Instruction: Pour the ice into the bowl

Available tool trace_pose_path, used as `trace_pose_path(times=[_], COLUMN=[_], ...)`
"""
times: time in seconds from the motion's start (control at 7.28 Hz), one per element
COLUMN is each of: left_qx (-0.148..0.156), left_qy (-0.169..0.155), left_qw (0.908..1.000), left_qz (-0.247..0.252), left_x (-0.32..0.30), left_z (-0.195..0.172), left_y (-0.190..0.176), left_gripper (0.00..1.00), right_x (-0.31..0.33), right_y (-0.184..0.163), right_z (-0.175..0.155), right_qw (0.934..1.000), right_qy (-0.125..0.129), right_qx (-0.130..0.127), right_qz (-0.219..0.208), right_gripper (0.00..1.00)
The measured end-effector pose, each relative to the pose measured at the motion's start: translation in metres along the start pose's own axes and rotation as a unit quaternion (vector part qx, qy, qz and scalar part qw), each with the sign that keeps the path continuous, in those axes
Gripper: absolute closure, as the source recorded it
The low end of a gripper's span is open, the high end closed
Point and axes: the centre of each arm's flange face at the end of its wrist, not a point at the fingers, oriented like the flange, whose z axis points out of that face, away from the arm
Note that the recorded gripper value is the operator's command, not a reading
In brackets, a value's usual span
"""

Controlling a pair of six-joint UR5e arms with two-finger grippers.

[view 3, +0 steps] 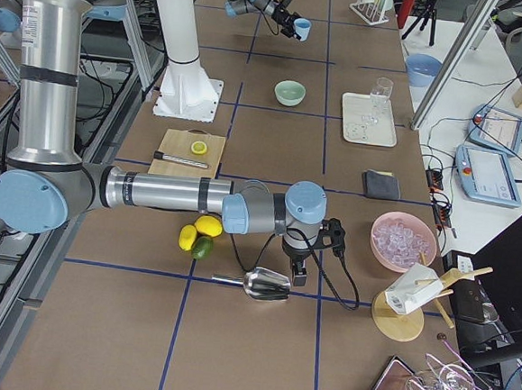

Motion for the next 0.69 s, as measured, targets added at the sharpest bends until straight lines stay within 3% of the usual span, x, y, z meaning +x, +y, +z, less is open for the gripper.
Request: trace_pose_path(times=[0.41,0.69], left_qx=[0.027,0.013], left_qy=[0.019,0.04], left_qw=[0.9955,0.9907], left_qz=[0.089,0.129], left_x=[0.077,0.148], left_z=[0.048,0.088], left_y=[-0.053,-0.098], left_gripper=[1.0,1.0], right_x=[0.005,0.009], right_y=[0.002,0.004], right_z=[-0.001,-0.001], right_qw=[1.0,0.9999], right_qy=[0.002,0.004], right_qx=[0.001,0.001], right_qz=[0.006,0.01], right_gripper=[0.0,0.0])
